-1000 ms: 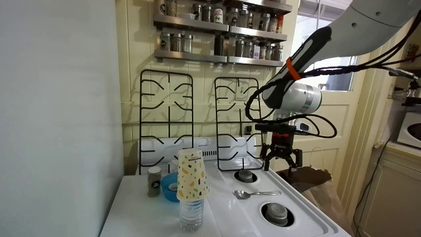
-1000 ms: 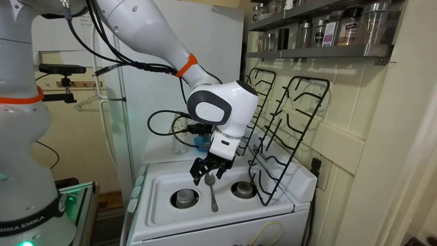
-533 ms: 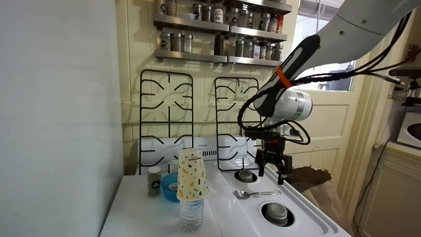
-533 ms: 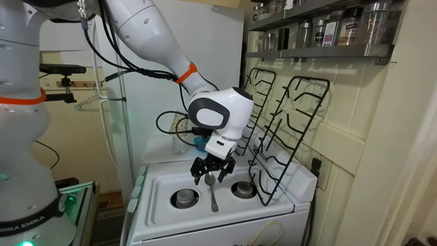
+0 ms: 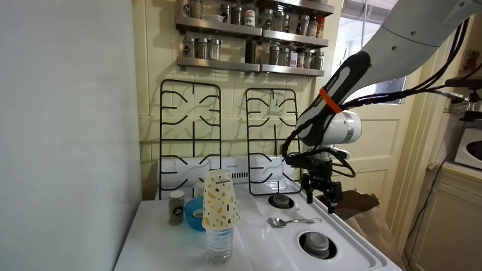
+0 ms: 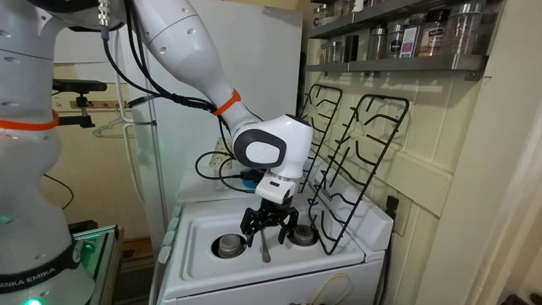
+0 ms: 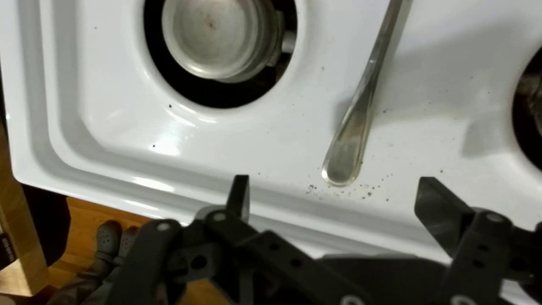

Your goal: Put the silver spoon in the blue bowl.

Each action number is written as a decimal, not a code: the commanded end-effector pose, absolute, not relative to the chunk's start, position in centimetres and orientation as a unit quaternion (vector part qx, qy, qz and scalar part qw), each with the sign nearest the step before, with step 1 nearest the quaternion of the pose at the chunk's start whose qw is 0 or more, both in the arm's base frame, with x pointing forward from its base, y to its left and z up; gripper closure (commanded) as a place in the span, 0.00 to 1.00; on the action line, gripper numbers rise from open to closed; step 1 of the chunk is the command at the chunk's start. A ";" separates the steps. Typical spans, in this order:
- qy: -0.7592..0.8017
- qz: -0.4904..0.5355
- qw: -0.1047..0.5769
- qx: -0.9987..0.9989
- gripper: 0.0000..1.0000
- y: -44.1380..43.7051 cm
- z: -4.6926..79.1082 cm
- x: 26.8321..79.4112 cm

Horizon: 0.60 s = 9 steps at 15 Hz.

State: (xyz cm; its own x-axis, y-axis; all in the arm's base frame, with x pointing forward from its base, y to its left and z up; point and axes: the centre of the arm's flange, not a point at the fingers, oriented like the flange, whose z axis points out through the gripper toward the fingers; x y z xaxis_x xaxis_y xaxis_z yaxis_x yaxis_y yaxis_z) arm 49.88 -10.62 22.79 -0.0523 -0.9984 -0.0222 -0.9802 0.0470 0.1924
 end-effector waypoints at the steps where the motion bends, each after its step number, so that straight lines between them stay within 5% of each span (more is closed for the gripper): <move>1: -0.728 -0.042 0.057 0.682 0.00 -8.2 22.1 49.9; 5: -0.738 -0.033 0.044 0.673 0.05 -6.2 22.0 50.3; 9: -0.720 -0.057 0.034 0.690 0.00 -6.4 22.4 50.4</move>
